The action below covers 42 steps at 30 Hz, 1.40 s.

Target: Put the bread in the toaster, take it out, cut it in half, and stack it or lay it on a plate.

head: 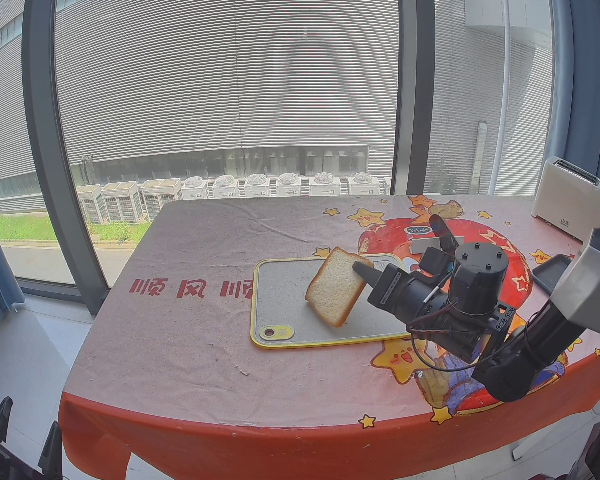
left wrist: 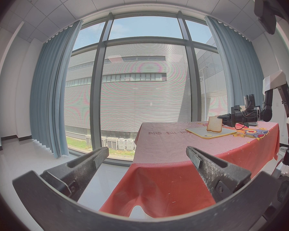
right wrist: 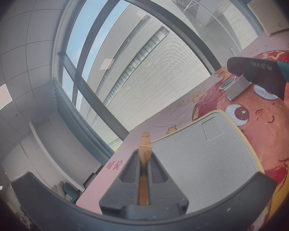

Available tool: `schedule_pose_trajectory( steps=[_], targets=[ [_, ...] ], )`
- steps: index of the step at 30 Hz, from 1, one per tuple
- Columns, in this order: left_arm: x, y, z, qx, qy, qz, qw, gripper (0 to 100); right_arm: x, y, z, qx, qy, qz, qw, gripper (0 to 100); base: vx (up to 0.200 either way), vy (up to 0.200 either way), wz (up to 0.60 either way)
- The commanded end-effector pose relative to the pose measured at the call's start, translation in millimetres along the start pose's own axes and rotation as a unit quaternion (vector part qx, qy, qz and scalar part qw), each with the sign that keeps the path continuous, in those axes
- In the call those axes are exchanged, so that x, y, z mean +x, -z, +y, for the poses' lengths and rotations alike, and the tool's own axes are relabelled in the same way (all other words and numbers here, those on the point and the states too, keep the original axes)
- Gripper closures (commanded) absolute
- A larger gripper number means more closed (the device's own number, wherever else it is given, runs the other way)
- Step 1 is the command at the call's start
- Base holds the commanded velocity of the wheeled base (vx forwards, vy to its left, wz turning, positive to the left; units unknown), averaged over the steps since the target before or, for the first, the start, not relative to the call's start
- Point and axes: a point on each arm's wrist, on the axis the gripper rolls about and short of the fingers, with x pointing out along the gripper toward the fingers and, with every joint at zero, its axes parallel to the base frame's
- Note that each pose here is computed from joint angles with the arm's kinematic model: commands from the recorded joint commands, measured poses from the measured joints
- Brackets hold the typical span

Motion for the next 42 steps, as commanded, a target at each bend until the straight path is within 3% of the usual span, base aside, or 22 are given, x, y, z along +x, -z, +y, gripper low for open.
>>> schedule_pose_trajectory(
  steps=[1,42],
  targets=[
    [0.3,5.2,0.1,0.0,0.0,0.002,1.0,0,2.4,3.2,-2.2,0.0,0.003,0.004,1.0,100,0.0,0.0,0.0],
    [0.3,5.2,0.1,0.001,0.0,0.002,1.0,0,3.1,3.4,-3.2,-0.004,0.006,0.003,1.0,100,0.0,0.0,0.0]
  ],
)
